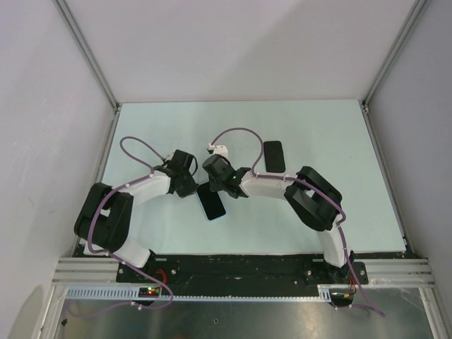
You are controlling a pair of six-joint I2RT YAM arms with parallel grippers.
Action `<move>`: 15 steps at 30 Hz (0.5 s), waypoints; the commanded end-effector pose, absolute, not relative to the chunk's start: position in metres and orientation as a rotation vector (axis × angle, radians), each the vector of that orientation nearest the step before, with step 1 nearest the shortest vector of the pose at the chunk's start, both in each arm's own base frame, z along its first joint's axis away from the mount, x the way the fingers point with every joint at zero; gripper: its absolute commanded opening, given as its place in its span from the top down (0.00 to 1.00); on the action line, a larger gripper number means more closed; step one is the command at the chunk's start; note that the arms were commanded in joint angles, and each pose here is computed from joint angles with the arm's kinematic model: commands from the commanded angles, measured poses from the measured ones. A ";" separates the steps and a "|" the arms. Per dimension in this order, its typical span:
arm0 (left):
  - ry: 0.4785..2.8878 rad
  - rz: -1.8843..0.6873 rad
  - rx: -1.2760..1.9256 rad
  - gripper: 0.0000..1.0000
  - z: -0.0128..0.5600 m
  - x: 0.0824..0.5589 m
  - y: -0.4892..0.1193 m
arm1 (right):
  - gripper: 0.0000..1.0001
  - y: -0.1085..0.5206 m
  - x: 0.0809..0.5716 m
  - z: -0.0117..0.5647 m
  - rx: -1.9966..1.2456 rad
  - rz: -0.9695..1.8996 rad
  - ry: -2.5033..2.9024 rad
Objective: Put the phone into the phone case
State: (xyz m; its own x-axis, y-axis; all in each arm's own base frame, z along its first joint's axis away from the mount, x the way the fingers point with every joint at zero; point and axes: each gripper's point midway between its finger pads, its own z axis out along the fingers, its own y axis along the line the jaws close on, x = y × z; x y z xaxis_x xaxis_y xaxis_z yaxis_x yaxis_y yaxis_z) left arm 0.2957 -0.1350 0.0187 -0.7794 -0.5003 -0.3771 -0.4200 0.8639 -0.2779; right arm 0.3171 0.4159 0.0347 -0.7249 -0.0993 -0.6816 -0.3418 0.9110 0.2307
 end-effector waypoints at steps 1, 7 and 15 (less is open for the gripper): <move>2.532 -0.296 -0.643 1.00 0.037 0.314 -0.141 | 0.89 0.381 0.219 -0.060 -0.519 0.306 2.712; 2.522 -0.304 -0.643 1.00 0.040 0.313 -0.141 | 0.89 0.382 0.210 -0.058 -0.550 0.299 2.708; 2.538 -0.314 -0.633 1.00 0.038 0.317 -0.145 | 0.88 0.384 0.191 -0.058 -0.541 0.331 2.719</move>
